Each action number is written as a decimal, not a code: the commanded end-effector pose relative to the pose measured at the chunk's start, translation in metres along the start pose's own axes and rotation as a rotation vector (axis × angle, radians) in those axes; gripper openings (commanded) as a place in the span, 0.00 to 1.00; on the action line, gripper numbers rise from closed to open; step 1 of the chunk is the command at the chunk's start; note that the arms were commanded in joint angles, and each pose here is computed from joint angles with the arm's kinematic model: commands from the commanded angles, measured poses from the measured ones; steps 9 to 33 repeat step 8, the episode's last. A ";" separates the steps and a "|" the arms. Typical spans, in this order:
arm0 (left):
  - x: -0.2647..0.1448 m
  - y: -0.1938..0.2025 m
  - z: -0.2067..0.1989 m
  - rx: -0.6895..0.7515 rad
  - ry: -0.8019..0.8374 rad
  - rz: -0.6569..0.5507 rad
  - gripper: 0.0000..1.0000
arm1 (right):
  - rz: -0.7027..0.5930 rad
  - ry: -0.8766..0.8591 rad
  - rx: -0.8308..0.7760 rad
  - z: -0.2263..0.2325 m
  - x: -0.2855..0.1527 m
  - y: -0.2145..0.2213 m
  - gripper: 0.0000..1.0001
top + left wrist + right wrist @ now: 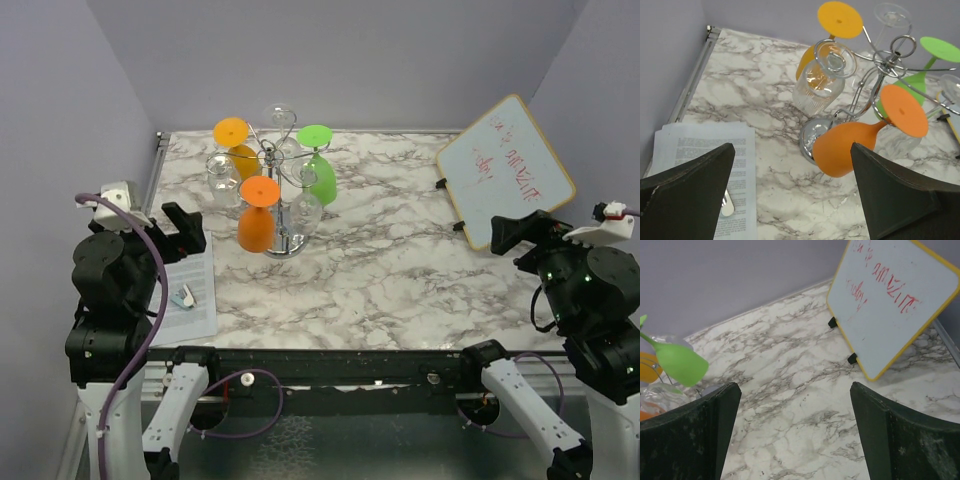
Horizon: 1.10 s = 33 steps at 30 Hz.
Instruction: Place the wine glass upside down on the wine glass rack
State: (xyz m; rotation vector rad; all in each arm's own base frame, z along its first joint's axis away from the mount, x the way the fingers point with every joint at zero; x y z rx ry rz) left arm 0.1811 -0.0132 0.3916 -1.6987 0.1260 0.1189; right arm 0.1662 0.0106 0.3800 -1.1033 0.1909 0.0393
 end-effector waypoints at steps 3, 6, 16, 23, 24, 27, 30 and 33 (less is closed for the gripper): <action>-0.005 0.020 0.013 0.021 -0.073 0.055 0.99 | -0.066 0.008 -0.034 -0.004 -0.014 -0.019 0.98; -0.004 0.018 0.015 0.023 -0.081 0.052 0.99 | -0.057 0.005 -0.029 -0.004 -0.014 -0.016 0.98; -0.003 0.018 0.016 0.022 -0.090 0.053 0.99 | -0.053 -0.001 -0.022 -0.003 -0.013 -0.015 1.00; -0.003 0.018 0.016 0.022 -0.090 0.053 0.99 | -0.053 -0.001 -0.022 -0.003 -0.013 -0.015 1.00; -0.003 0.018 0.016 0.022 -0.090 0.053 0.99 | -0.053 -0.001 -0.022 -0.003 -0.013 -0.015 1.00; -0.003 0.018 0.016 0.022 -0.090 0.053 0.99 | -0.053 -0.001 -0.022 -0.003 -0.013 -0.015 1.00; -0.003 0.018 0.016 0.022 -0.090 0.053 0.99 | -0.053 -0.001 -0.022 -0.003 -0.013 -0.015 1.00; -0.003 0.018 0.016 0.022 -0.090 0.053 0.99 | -0.053 -0.001 -0.022 -0.003 -0.013 -0.015 1.00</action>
Point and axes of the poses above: each gripper's point midway between its finger pads, its own x axis out along the fingers, its own z axis along the line the jaws close on, y = z × x, the point moved 2 cm from there along -x, back along the fingers, and after that the axes turned 6 degrees about x, right-handed, at the moved point
